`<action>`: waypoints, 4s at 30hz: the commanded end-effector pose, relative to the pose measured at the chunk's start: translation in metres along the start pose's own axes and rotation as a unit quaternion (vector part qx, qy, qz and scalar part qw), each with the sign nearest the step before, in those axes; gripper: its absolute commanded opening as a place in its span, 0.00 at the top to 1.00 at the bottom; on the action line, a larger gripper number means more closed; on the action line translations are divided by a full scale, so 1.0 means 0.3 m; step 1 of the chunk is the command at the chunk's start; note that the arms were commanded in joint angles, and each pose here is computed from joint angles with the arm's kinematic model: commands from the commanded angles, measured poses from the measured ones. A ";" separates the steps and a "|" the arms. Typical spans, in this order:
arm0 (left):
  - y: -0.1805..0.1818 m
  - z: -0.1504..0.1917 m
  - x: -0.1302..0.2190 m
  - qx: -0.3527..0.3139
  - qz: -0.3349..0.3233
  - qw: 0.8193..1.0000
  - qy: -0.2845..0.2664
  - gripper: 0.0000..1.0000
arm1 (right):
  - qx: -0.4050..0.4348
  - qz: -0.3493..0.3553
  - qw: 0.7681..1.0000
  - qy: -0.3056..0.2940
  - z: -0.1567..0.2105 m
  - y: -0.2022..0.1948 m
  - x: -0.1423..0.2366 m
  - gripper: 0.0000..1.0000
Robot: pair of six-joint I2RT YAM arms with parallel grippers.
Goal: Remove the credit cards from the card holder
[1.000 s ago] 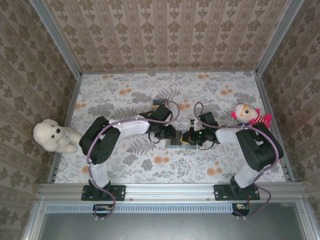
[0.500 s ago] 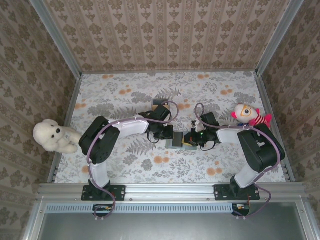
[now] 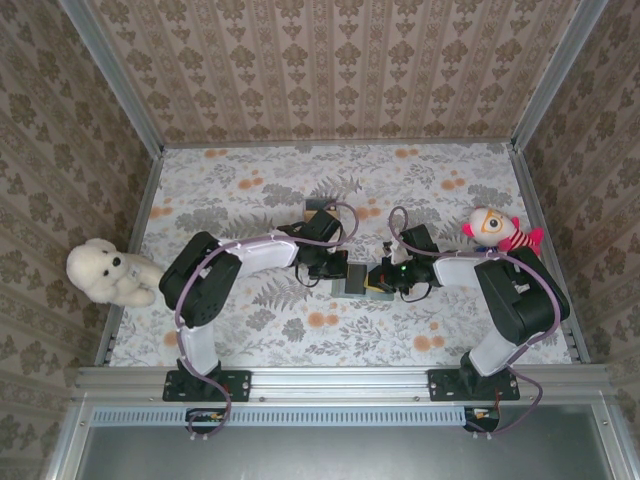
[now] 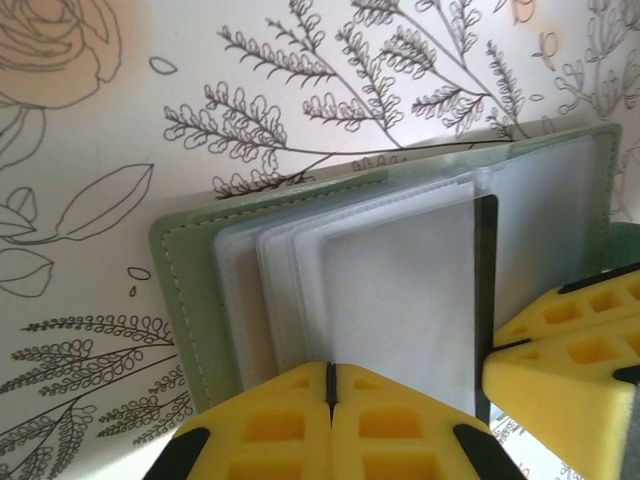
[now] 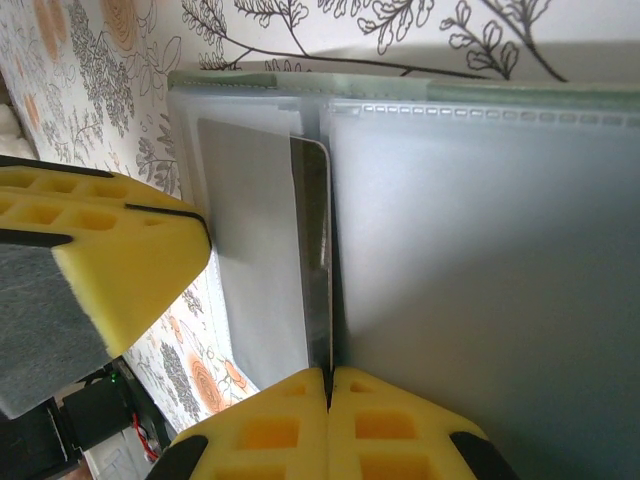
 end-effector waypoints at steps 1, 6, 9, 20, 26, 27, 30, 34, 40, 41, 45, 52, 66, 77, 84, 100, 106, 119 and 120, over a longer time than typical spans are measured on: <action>0.043 0.028 -0.018 0.005 -0.031 0.999 0.028 1.00 | -0.003 0.016 1.000 0.003 -0.004 -0.016 0.003 1.00; 0.075 0.048 -0.021 0.005 -0.054 0.998 0.041 1.00 | -0.007 0.009 1.000 0.002 -0.004 -0.022 0.010 1.00; 0.085 0.048 -0.011 0.002 -0.067 0.997 0.040 1.00 | -0.011 0.009 1.000 -0.004 -0.006 -0.031 0.019 1.00; 0.068 0.042 -0.040 -0.003 -0.051 0.997 0.051 1.00 | -0.024 -0.002 1.000 0.008 -0.017 -0.038 -0.007 0.74; 0.073 0.048 -0.043 0.000 -0.052 0.997 0.052 1.00 | -0.023 -0.010 1.000 0.018 -0.028 -0.039 -0.031 0.72; 0.074 0.050 -0.044 0.000 -0.053 0.997 0.053 1.00 | -0.023 -0.012 0.999 0.020 -0.029 -0.039 -0.034 0.73; 0.076 0.053 -0.045 0.001 -0.053 0.997 0.052 1.00 | -0.024 -0.014 0.999 0.022 -0.030 -0.040 -0.038 0.79; 0.076 0.048 -0.036 -0.001 -0.055 0.997 0.044 1.00 | -0.023 -0.007 1.000 0.013 -0.029 -0.042 -0.025 0.90; 0.050 0.017 -0.001 -0.013 -0.051 0.998 0.017 1.00 | -0.022 0.024 0.999 -0.018 -0.027 -0.052 0.031 0.96; 0.046 0.013 0.004 -0.014 -0.049 0.999 0.013 1.00 | -0.021 0.028 0.999 -0.023 -0.026 -0.053 0.045 0.96; 0.028 -0.018 0.024 -0.017 -0.033 0.999 -0.004 0.95 | -0.003 0.043 0.999 -0.029 -0.012 -0.042 0.089 0.96; -0.012 -0.067 0.091 -0.030 -0.015 0.998 -0.047 0.71 | 0.033 0.041 0.997 -0.057 0.006 0.019 0.172 1.00; -0.065 -0.131 0.358 -0.046 0.030 0.975 -0.213 0.10 | 0.108 -0.124 0.969 -0.183 -0.046 0.311 0.374 1.00; -0.099 -0.122 0.500 0.007 0.195 0.946 -0.258 0.00 | 0.080 -0.241 0.944 -0.211 -0.114 0.430 0.397 1.00; -0.181 -0.132 0.522 0.002 0.301 0.925 -0.232 0.09 | 0.075 -0.290 0.927 -0.225 -0.139 0.500 0.414 1.00; -0.230 -0.166 0.563 -0.031 0.365 0.902 -0.231 0.72 | 0.099 -0.325 0.917 -0.208 -0.154 0.569 0.427 1.00; -0.225 -0.150 0.587 -0.041 0.368 0.895 -0.249 0.87 | 0.103 -0.327 0.919 -0.194 -0.173 0.579 0.416 1.00; -0.108 -0.179 0.622 -0.145 0.137 0.942 -0.270 1.00 | 0.085 -0.139 0.964 -0.212 -0.158 0.467 0.399 0.17; -0.096 -0.194 0.631 -0.166 0.116 0.940 -0.276 1.00 | 0.078 -0.114 0.967 -0.215 -0.160 0.448 0.395 0.15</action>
Point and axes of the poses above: each hand's point on the last joint's axis, 136 mm out from that joint toward the fingers, its own x axis back along the fingers, its own y axis along the line the jaws close on, z = x × y, the point moved 7 cm from there along x, back along the fingers, and after that the axes turned 2 degrees about -x, right-handed, at the moved point
